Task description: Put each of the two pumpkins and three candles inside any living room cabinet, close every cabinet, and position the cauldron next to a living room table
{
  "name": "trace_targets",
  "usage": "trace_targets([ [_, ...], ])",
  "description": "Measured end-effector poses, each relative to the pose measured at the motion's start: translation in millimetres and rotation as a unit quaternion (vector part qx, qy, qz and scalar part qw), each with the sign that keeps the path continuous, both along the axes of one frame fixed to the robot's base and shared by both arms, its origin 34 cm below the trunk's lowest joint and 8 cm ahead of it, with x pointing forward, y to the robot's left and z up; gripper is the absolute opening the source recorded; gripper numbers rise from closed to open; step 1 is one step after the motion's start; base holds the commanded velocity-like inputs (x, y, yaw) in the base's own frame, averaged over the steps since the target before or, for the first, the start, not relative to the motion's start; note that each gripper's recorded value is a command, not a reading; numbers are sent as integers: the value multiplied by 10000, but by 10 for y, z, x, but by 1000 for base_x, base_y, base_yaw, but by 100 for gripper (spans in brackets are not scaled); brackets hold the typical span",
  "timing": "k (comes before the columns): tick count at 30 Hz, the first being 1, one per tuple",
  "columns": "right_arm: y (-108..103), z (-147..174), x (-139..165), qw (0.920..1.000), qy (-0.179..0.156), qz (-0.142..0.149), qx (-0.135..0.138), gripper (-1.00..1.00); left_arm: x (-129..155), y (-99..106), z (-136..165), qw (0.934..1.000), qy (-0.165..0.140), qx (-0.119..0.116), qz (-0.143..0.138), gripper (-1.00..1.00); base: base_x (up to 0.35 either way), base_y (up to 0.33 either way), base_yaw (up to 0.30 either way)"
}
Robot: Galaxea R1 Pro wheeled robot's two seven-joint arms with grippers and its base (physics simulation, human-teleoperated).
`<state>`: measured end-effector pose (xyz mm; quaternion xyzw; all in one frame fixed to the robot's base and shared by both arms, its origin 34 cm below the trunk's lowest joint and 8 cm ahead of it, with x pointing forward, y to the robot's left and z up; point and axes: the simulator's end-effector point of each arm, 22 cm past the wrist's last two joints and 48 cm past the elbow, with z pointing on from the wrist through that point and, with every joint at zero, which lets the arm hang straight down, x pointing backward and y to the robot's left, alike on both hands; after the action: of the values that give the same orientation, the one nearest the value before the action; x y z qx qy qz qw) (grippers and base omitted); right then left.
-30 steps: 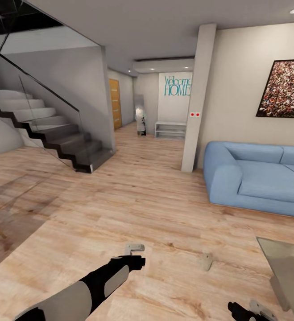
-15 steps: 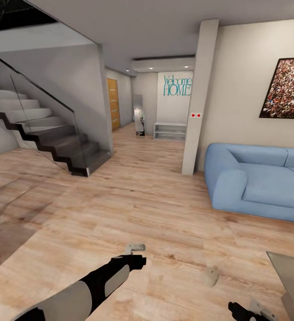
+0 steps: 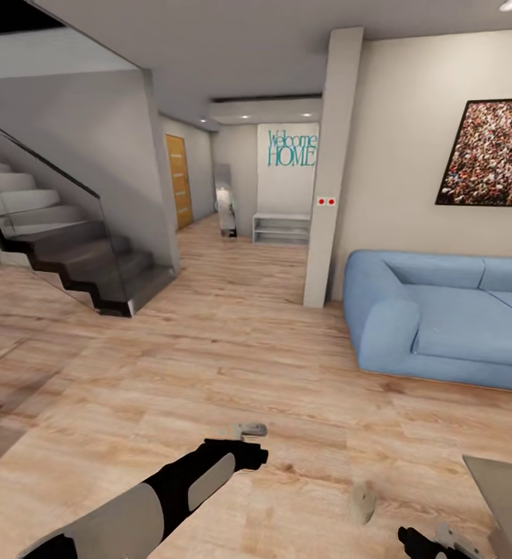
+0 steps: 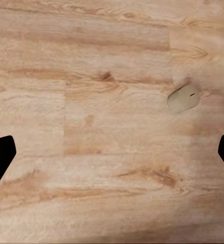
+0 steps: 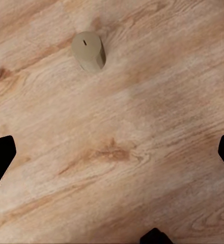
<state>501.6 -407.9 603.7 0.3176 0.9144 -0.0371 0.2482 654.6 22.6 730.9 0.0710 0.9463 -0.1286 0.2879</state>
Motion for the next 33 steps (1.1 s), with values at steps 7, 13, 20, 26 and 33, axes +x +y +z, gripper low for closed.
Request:
trace_targets([
  [7, -10, -4, 0, 10000, 10, 36, -32, 100, 0, -360, 512, 9974, 108, 223, -682, 100, 304, -118, -269],
  [13, -10, -3, 10, 10000, -1, 68, -71, 100, 0, -312, 569, 9957, 198, 481, -771, 100, 303, -104, -160],
  [20, 17, -7, 16, 9999, -1, 101, -72, 100, -76, -254, 527, 9930, 407, 666, -883, 100, 311, -26, -9],
  [26, 38, -13, 16, 9999, 4, 114, -63, 100, -98, -238, 511, 9922, 459, 709, -918, 100, 284, -116, -1],
  [33, 47, -18, 16, 9999, 12, 129, -61, 100, -102, -244, 516, 9919, 463, 715, -940, 100, 143, -105, 0],
])
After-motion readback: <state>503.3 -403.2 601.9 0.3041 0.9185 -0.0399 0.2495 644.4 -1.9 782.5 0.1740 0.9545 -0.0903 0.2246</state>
